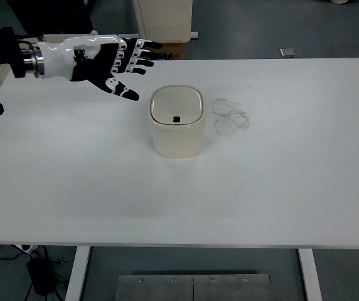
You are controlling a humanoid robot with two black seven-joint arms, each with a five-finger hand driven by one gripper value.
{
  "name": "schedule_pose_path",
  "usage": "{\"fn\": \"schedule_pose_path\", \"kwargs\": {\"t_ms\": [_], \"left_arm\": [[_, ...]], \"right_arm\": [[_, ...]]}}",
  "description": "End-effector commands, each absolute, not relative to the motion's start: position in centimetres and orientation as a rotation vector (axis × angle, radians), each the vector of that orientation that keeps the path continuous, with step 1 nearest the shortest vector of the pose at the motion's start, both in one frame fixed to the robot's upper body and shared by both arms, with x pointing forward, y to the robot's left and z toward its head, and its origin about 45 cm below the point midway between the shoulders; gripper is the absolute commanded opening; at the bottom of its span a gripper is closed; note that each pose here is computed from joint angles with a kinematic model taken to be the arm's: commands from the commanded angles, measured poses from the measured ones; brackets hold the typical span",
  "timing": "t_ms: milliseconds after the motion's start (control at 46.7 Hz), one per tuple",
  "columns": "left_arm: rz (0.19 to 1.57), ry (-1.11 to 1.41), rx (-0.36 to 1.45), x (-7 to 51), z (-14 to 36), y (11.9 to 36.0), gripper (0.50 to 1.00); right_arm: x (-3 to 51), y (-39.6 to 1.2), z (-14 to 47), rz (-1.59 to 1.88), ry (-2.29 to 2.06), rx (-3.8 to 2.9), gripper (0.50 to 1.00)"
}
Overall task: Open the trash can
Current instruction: 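Lower the left hand fingers onto the trash can lid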
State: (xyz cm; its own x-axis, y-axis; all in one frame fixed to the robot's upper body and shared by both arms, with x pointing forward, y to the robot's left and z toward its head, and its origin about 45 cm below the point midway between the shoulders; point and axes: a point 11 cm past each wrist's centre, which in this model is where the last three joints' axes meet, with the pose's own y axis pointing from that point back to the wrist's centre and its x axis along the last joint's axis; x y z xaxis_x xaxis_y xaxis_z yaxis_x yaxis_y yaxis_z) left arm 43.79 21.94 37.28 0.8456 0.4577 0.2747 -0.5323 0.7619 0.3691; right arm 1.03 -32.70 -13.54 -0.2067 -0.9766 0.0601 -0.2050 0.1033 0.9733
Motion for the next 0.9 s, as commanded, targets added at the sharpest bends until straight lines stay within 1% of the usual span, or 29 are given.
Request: {"fn": "schedule_pose_path", "kwargs": {"t_ms": [0, 150, 235, 385, 664, 792, 878], "left_arm": [[0.519, -0.190, 0.478, 43.7, 37.7, 21.5, 1.000], [0.446, -0.212, 0.558, 43.2, 37.2, 20.1, 1.000], [0.401, -0.221, 0.599, 42.9, 36.4, 18.5, 1.000], [0.347, -0.249, 0.694, 42.6, 34.7, 17.2, 1.000], [0.321, -0.297, 0.730, 42.6, 34.2, 15.6, 1.000], [0.324, -0.325, 0.749, 42.7, 33.9, 15.5, 1.000], [0.316, -0.333, 0.748, 42.6, 33.7, 14.7, 1.000]], "right_arm": [[1.0, -32.7, -13.5, -1.183, -1.559, 1.201, 0.993], [1.0, -32.7, -13.5, -1.182, -1.558, 1.202, 0.993], [1.0, -32.7, -13.5, -1.183, -1.559, 1.201, 0.993], [1.0, -32.7, -13.5, -1.182, -1.558, 1.202, 0.993], [1.0, -32.7, -13.5, -1.181, -1.556, 1.202, 0.993], [1.0, -32.7, -13.5, -1.182, -1.558, 1.202, 0.993], [1.0, -32.7, -13.5, -1.183, -1.559, 1.201, 0.993]]}}
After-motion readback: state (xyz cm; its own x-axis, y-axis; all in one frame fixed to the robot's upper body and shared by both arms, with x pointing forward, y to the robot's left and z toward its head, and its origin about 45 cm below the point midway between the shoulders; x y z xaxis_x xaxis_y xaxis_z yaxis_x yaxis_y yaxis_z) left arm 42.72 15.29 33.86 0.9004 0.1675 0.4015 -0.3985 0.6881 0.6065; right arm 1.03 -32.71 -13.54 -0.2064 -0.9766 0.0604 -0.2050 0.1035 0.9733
